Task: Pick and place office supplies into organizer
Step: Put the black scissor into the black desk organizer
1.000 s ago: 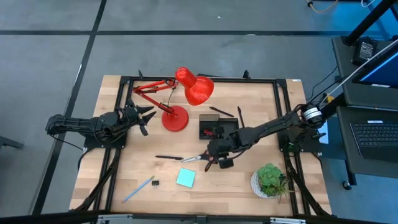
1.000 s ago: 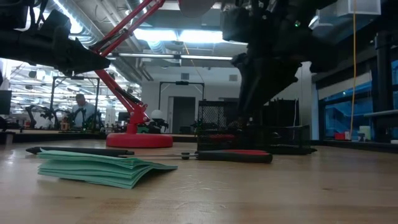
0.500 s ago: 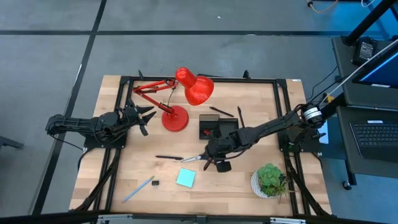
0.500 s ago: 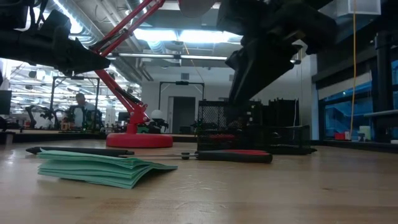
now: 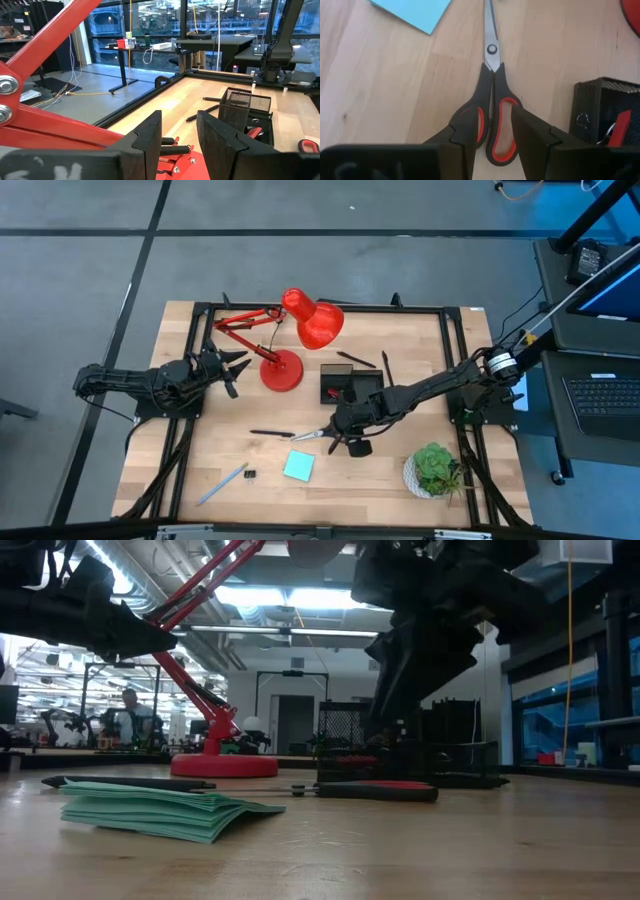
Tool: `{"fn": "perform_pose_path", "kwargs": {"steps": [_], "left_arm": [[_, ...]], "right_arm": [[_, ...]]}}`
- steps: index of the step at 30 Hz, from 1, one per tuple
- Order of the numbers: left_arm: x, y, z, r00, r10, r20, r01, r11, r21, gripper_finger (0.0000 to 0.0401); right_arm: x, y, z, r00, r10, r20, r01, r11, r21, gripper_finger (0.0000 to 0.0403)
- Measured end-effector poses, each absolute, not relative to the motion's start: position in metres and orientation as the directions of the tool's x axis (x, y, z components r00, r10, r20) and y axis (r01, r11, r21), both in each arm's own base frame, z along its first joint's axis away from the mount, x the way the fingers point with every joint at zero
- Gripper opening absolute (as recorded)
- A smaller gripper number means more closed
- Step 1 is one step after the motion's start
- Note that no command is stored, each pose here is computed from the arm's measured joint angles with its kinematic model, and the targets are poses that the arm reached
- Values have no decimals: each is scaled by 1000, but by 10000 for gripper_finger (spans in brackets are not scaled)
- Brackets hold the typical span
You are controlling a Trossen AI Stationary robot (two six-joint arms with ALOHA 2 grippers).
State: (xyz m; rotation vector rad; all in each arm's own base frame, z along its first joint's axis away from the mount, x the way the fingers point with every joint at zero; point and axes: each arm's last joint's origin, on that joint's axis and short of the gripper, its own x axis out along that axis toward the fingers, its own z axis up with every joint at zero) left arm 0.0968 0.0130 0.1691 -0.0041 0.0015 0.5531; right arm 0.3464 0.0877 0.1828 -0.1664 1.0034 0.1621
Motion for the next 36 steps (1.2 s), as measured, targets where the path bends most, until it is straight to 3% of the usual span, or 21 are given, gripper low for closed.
{"fn": "perform_pose_path", "kwargs": {"steps": [4, 16, 26, 36], "left_arm": [[97, 13, 169, 851, 525, -2, -525, 851, -4, 118], [97, 13, 169, 851, 525, -2, -525, 851, -4, 118], [97, 13, 169, 851, 525, -3, -525, 851, -3, 118], [97, 13, 169, 851, 525, -2, -525, 851, -4, 118]], "right_arm": [[347, 89, 183, 532, 60, -845, -213, 975, -64, 125], [346, 90, 183, 530, 62, -845, -178, 983, -40, 213], [347, 90, 180, 523, 60, -850, -178, 983, -40, 218], [353, 92, 149, 457, 43, -888, -181, 982, -46, 218]]}}
